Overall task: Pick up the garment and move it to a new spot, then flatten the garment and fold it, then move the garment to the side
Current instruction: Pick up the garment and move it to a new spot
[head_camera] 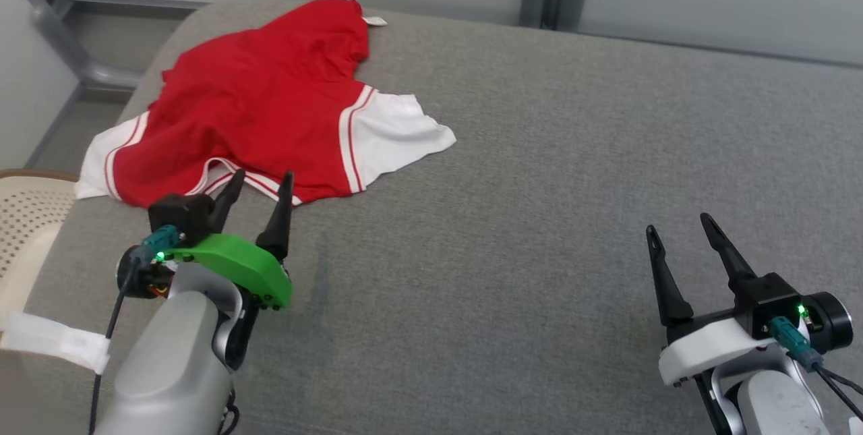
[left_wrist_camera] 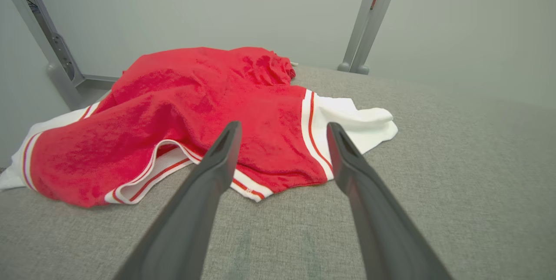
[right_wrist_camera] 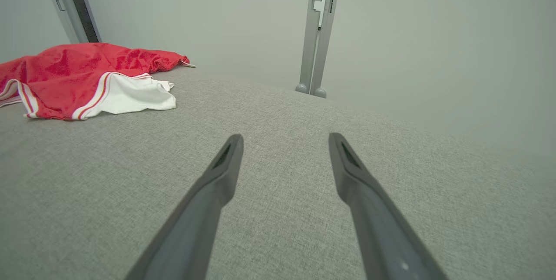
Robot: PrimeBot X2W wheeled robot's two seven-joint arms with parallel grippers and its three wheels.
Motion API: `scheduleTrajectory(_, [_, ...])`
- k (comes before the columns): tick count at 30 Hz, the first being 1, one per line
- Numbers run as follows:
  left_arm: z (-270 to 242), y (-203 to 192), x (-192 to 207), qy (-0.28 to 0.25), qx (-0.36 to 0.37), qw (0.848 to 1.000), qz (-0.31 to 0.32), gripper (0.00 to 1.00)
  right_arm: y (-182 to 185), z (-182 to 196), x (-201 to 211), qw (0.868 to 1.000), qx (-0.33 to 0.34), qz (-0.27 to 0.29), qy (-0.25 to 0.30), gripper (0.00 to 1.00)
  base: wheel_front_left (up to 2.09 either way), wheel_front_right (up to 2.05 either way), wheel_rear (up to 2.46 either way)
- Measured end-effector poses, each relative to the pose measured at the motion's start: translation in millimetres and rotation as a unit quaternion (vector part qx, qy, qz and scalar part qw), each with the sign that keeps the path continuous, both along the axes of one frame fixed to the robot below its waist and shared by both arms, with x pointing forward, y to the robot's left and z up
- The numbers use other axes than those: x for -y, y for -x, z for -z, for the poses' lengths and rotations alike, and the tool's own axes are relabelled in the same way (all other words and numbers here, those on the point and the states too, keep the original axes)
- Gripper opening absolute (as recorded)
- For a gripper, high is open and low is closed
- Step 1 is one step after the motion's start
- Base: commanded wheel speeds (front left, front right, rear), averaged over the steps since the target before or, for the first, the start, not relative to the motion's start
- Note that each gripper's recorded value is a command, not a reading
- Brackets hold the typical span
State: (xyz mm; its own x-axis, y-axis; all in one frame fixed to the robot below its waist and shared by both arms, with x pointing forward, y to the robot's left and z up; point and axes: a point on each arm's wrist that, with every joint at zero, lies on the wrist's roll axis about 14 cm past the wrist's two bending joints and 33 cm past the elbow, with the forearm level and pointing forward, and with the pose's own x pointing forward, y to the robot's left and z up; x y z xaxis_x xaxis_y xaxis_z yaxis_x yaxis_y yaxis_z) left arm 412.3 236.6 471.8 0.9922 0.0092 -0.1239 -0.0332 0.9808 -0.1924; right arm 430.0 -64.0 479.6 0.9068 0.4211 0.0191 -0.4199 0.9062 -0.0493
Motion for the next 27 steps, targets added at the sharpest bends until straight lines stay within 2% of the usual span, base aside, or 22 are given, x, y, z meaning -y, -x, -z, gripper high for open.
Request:
scheduleTrajectory(8, [54, -48, 14, -0.008, -0.089, 0.995, 0.039, 1.0, -3, 32, 44, 0.997, -0.042, 0.067, 0.0, 1.0, 0.0, 0.0, 0.0])
scheduleTrajectory(15, [116, -55, 34, -0.025, -0.199, 0.976, 0.082, 1.0, 4, 60, 70, 0.991, -0.082, 0.104, 0.003, 1.0, 0.0, 0.0, 0.0])
scheduleTrajectory(16, [123, -55, 35, -0.023, -0.213, 0.973, 0.083, 0.34, 6, 62, 73, 0.99, -0.086, 0.108, 0.003, 1.0, 0.0, 0.0, 0.0])
scheduleTrajectory(17, [125, -57, 36, -0.019, -0.22, 0.972, 0.083, 0.0, 7, 64, 75, 0.99, -0.089, 0.11, 0.003, 1.0, 0.0, 0.0, 0.0])
scheduleTrajectory(23, [120, -60, 51, -0.022, -0.213, 0.97, 0.115, 0.0, 12, 66, 77, 0.989, -0.096, 0.116, -0.003, 1.0, 0.0, 0.0, 0.0])
scheduleTrajectory(27, [105, -56, 58, -0.008, -0.186, 0.975, 0.121, 0.0, 20, 65, 72, 0.988, -0.101, 0.112, -0.012, 1.0, 0.0, 0.0, 0.0])
